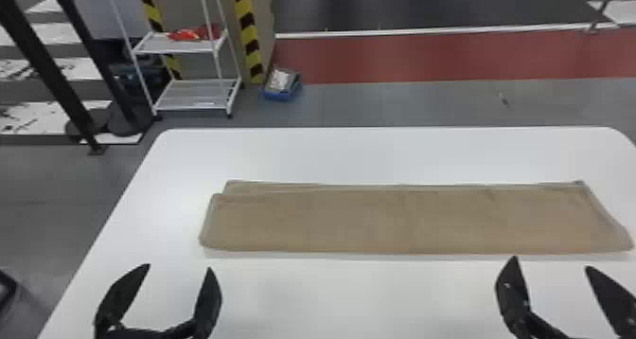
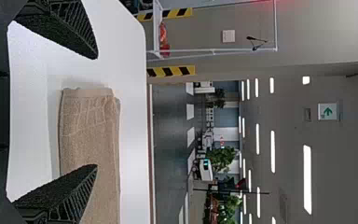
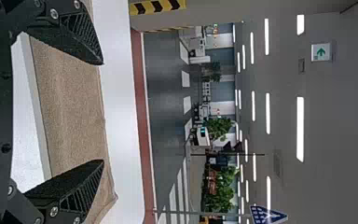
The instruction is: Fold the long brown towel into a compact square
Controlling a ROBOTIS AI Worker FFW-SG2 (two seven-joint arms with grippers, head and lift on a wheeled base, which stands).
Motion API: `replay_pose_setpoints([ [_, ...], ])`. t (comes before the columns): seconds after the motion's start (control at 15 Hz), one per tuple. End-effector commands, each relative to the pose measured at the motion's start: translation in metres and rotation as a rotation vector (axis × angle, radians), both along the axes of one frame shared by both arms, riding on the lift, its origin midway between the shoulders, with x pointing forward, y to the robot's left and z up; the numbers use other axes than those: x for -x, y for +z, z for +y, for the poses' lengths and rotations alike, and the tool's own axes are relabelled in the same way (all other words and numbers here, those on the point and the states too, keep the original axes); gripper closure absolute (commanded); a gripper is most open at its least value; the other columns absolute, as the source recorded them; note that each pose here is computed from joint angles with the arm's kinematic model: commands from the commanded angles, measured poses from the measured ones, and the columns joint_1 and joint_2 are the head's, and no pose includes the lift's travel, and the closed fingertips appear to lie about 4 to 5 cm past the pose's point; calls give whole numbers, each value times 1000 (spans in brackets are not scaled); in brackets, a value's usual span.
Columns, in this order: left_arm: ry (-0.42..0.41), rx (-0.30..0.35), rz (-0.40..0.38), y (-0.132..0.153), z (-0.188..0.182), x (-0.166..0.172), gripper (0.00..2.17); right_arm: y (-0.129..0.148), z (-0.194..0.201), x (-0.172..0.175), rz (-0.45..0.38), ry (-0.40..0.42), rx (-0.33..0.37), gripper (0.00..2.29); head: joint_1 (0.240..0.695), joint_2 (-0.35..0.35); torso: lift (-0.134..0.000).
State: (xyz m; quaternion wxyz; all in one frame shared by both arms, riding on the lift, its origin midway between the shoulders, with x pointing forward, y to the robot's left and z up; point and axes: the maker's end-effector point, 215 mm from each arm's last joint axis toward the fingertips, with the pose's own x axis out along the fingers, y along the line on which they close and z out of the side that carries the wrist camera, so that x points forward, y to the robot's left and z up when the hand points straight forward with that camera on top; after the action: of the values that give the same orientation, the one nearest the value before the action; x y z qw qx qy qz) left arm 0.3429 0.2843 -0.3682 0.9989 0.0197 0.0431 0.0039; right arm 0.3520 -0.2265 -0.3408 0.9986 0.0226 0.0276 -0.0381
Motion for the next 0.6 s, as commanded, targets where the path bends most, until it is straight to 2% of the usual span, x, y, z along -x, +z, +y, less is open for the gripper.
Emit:
replay_pose_setpoints([
  [0.0, 1, 1, -3, 1, -1, 0, 39, 2, 1, 0, -2, -3, -5, 147, 695, 96, -122],
  [0.13, 1, -1, -10, 5, 0, -1, 39, 4, 1, 0, -5, -2, -6, 147, 695, 97, -122],
  [0.33, -11, -6, -45, 28, -1, -7, 39, 6, 10, 0, -8, 12, -18, 147, 695, 97, -122],
  [0.47, -13, -1, -15, 31, 8, -9, 39, 10, 23, 1, -13, 32, -33, 147, 695, 108, -122],
  [0.53, -21, 27, 8, 30, 14, -9, 39, 13, 31, 1, -18, 43, -44, 147, 695, 116, -122],
])
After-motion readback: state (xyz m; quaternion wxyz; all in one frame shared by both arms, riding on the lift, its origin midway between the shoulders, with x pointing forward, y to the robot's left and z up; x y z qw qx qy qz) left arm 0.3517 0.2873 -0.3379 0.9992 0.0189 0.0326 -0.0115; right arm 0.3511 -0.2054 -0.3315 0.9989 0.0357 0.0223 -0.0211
